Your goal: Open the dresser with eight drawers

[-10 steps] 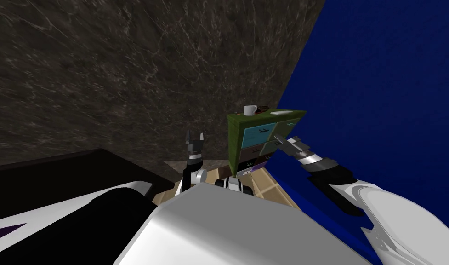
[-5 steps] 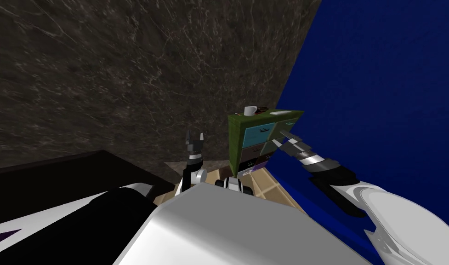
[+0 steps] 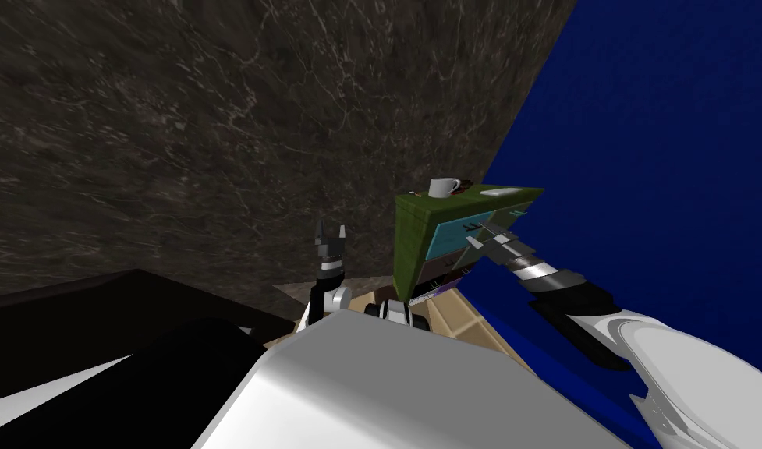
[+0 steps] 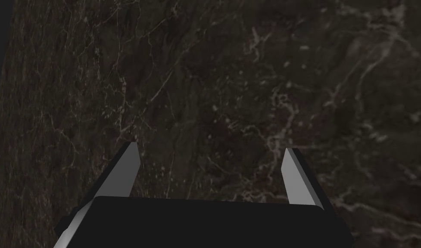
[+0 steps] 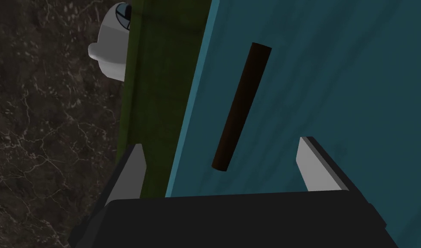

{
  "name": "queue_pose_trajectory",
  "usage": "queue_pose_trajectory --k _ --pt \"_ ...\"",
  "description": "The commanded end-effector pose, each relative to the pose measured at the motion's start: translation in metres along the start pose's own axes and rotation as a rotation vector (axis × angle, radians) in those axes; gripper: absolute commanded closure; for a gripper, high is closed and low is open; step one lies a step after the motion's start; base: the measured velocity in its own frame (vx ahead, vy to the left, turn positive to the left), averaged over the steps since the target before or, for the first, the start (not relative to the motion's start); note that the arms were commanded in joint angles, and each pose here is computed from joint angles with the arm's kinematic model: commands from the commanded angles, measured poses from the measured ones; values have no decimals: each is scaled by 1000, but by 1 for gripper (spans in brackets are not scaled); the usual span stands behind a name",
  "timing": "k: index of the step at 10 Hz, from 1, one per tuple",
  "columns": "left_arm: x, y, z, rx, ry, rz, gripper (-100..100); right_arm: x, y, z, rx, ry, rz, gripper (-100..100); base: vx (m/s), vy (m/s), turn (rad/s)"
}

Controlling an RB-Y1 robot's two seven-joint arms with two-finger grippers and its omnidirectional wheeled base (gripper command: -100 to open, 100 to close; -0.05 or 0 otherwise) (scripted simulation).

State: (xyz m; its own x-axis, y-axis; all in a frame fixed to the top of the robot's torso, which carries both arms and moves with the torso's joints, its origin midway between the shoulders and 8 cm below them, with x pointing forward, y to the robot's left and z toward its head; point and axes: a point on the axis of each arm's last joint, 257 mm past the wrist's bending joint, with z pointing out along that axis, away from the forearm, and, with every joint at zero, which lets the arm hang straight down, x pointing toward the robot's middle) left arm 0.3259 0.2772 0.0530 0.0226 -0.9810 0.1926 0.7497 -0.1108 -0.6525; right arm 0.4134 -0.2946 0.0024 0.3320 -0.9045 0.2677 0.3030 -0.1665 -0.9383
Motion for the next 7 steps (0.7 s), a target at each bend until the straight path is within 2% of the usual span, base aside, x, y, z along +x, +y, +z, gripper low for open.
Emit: queue_pose_trajectory --k 1,2,4,7 --pt "0 0 0 0 0 0 0 3 -4 0 0 -3 -1 -100 36 31 -24" --pt "0 0 0 0 0 0 0 -2 3 0 0 2 4 100 -61 -69 74" --pt "0 0 0 0 0 0 0 -1 -5 0 4 -11 4 100 -79 -48 -23" --pt "0 0 0 0 0 0 0 -2 -15 -1 11 -24 0 100 -156 -73 -72"
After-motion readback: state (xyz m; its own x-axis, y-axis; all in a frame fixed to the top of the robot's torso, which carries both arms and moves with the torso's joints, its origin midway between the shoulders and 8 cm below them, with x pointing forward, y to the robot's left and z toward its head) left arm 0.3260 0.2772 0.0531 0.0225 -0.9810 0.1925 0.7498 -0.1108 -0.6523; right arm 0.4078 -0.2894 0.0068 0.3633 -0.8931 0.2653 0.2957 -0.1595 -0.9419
